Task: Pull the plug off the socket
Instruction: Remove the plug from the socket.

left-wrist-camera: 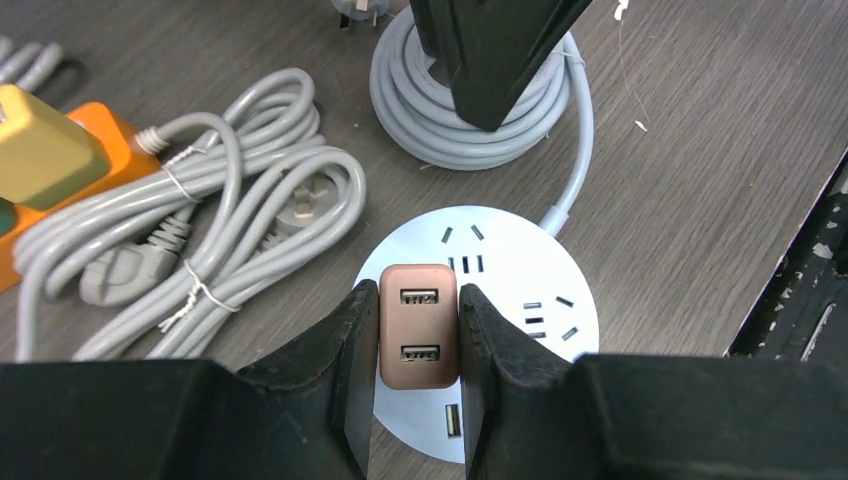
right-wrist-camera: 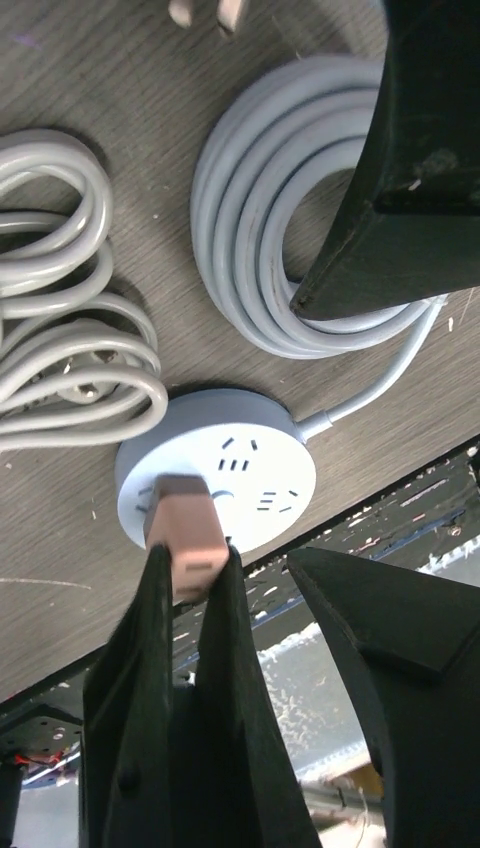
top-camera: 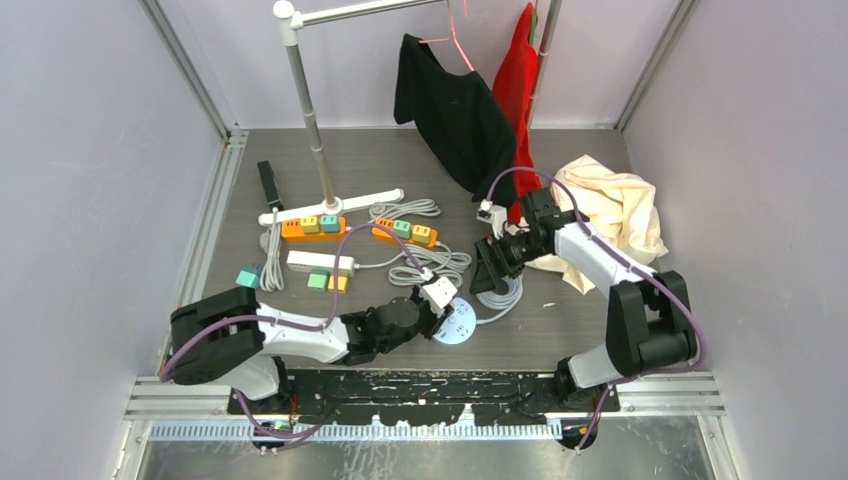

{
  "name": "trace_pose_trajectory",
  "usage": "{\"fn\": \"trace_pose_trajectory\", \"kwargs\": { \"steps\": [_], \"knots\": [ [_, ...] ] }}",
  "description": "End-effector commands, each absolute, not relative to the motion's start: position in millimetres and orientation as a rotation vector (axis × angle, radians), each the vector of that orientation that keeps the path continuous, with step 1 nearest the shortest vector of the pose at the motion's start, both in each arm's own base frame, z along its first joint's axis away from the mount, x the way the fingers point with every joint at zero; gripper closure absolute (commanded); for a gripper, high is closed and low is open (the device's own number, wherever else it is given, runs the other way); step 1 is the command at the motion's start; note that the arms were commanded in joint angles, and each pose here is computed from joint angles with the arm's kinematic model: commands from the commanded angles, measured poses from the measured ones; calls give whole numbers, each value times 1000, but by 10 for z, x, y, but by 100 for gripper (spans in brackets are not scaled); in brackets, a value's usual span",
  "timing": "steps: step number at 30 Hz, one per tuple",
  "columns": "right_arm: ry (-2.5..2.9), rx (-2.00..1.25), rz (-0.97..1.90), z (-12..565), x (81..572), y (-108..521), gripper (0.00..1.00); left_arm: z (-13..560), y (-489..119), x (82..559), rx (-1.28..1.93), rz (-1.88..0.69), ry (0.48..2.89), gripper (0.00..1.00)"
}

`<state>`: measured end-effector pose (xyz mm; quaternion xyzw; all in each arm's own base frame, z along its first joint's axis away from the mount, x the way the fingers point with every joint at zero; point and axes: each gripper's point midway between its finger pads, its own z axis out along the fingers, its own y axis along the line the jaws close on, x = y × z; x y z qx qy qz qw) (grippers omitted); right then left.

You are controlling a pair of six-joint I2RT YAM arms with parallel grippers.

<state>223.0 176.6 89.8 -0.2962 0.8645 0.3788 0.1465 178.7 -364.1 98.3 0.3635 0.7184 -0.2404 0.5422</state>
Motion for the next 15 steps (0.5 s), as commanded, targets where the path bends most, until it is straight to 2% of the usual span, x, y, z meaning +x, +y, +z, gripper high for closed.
{"fn": "trace_pose_trajectory", "kwargs": {
  "steps": [1,3,6,9,11,15],
  "knots": [
    [2251,-992,1047,1325,2260,1816,11,1102,-3859,1717,818,-721,1712,93],
    [2183,-1042,1025,1410,2226,1811,11,1073,-3864,1722,808,-740,1731,82],
    [2032,-1171,998,1538,2119,1807,11,1109,-3865,1717,781,-768,1767,49],
    [1745,-1441,937,1633,1913,1783,3,1235,-3872,1631,792,-824,1801,28],
    [1564,-1605,914,1627,1725,1761,0,1343,-3860,1541,820,-865,1808,19],
    [1364,-1730,967,1726,1647,1824,0,1611,-3690,1449,803,-912,1773,17]
  ]
}}
